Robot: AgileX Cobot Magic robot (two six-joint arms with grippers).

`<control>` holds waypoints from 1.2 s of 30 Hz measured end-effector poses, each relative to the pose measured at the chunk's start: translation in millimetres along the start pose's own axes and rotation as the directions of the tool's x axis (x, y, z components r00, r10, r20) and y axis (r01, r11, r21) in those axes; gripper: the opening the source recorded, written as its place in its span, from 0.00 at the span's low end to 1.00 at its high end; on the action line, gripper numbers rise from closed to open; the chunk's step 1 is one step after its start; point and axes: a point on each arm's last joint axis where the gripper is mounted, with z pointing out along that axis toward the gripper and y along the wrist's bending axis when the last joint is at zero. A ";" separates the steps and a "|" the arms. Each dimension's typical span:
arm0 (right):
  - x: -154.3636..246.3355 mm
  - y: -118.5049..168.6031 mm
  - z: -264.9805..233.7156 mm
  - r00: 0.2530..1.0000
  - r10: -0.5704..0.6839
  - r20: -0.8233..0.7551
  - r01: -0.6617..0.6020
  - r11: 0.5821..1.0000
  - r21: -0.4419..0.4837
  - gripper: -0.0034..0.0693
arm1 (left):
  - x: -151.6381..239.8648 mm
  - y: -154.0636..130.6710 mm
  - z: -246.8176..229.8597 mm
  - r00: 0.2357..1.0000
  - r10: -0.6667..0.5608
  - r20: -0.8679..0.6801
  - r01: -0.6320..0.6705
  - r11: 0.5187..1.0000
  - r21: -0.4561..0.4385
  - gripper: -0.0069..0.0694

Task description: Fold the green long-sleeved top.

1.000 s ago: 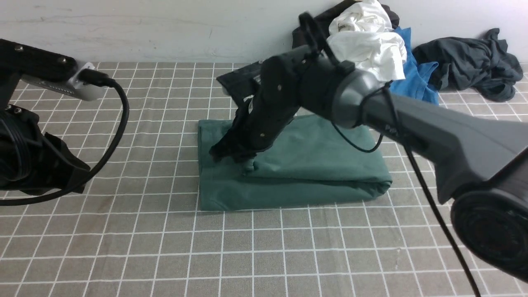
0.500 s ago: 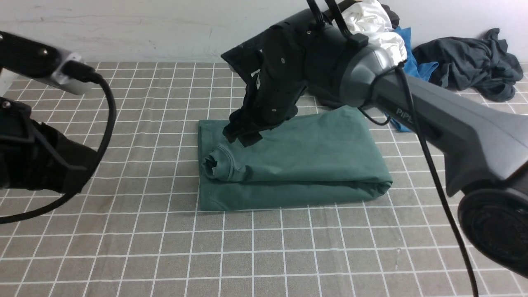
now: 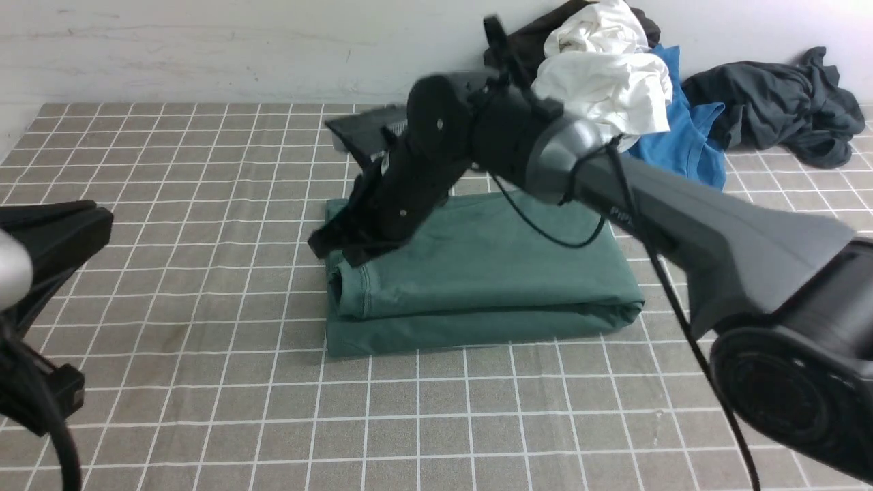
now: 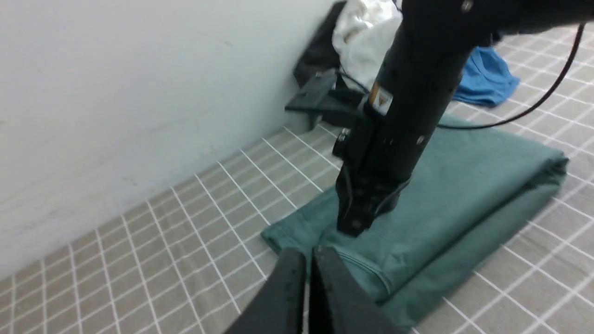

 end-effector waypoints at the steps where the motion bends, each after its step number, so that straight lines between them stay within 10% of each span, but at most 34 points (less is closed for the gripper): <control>1: -8.0 0.7 -29.0 0.999 -0.037 0.023 0.036 0.998 0.046 0.03 | 4.5 -1.3 -3.0 1.000 -0.008 0.025 0.008 1.000 -0.020 0.09; 11: 19.8 1.9 -199.1 0.991 -0.100 0.092 0.065 0.944 0.323 0.03 | 33.3 -9.5 -11.5 0.975 -0.173 0.140 0.183 0.981 -0.066 0.09; 36: 321.4 38.8 -217.3 0.898 -0.025 0.439 -0.052 0.985 0.163 0.03 | 39.0 -15.5 -9.0 0.947 -0.292 0.135 0.294 0.956 0.003 0.09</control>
